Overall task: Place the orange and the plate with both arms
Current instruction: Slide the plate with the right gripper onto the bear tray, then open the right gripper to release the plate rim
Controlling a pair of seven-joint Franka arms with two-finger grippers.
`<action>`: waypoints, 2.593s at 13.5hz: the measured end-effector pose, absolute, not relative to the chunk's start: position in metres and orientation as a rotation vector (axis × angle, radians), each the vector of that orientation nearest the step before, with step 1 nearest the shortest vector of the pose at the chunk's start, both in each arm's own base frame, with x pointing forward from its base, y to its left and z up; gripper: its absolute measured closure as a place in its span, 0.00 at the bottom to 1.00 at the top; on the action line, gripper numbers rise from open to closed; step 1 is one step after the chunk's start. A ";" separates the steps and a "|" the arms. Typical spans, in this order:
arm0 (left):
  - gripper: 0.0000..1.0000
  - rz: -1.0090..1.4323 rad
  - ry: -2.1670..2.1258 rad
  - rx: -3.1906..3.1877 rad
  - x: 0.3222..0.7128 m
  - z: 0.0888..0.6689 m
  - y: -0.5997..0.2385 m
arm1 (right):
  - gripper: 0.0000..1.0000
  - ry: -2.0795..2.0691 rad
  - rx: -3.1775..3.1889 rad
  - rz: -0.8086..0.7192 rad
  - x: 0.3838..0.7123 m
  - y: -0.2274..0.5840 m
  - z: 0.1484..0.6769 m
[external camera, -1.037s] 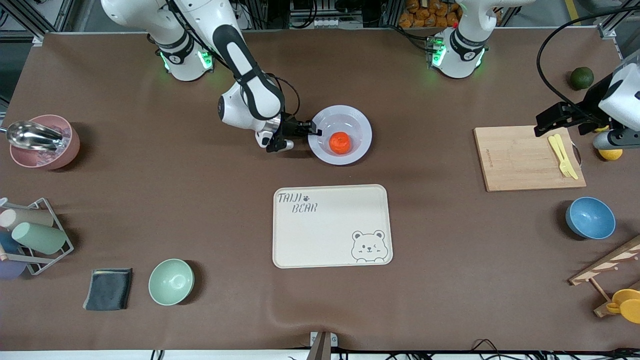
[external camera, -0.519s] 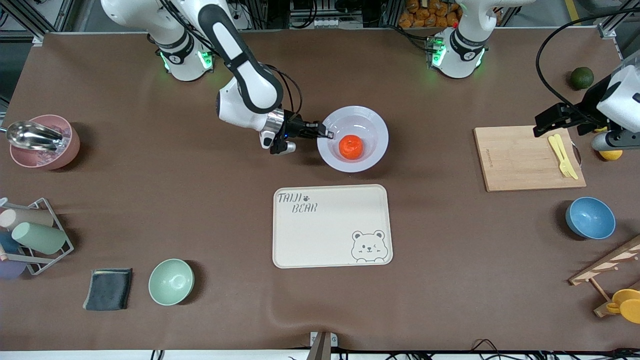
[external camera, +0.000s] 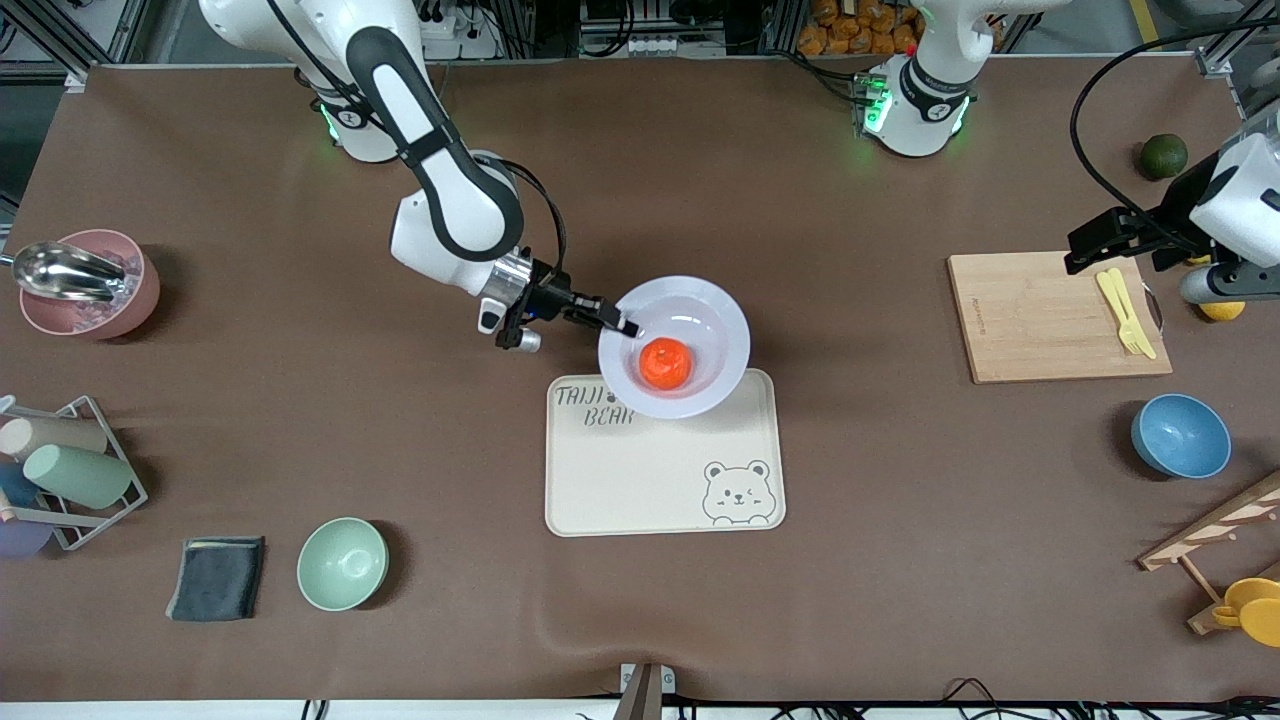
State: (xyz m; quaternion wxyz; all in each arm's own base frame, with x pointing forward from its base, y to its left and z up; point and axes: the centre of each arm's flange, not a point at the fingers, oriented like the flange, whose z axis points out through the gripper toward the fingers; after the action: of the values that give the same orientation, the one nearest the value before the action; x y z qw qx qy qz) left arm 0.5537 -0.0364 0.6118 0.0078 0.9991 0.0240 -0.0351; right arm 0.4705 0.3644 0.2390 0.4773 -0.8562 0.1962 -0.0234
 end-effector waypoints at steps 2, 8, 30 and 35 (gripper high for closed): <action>0.00 -0.113 0.075 3.123 0.554 0.611 -0.036 | 0.91 0.495 -2.107 -0.065 0.480 0.367 0.224; 0.00 -0.124 0.075 3.123 0.553 0.608 -0.036 | 0.91 0.535 -2.136 -0.086 0.507 0.354 0.185; 0.00 -0.129 0.076 3.123 0.553 0.606 -0.036 | 0.67 0.509 -2.212 -0.162 0.552 0.323 0.136; 0.00 -0.129 0.076 3.123 0.553 0.606 -0.036 | 0.12 0.406 -2.285 -0.236 0.573 0.310 0.155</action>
State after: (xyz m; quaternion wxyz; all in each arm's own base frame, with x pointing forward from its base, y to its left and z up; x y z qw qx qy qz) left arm 0.5533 -0.0361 0.6059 0.0073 0.9988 0.0243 -0.0414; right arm 0.5733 0.3097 0.1551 0.3936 -0.9004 0.1600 -0.0931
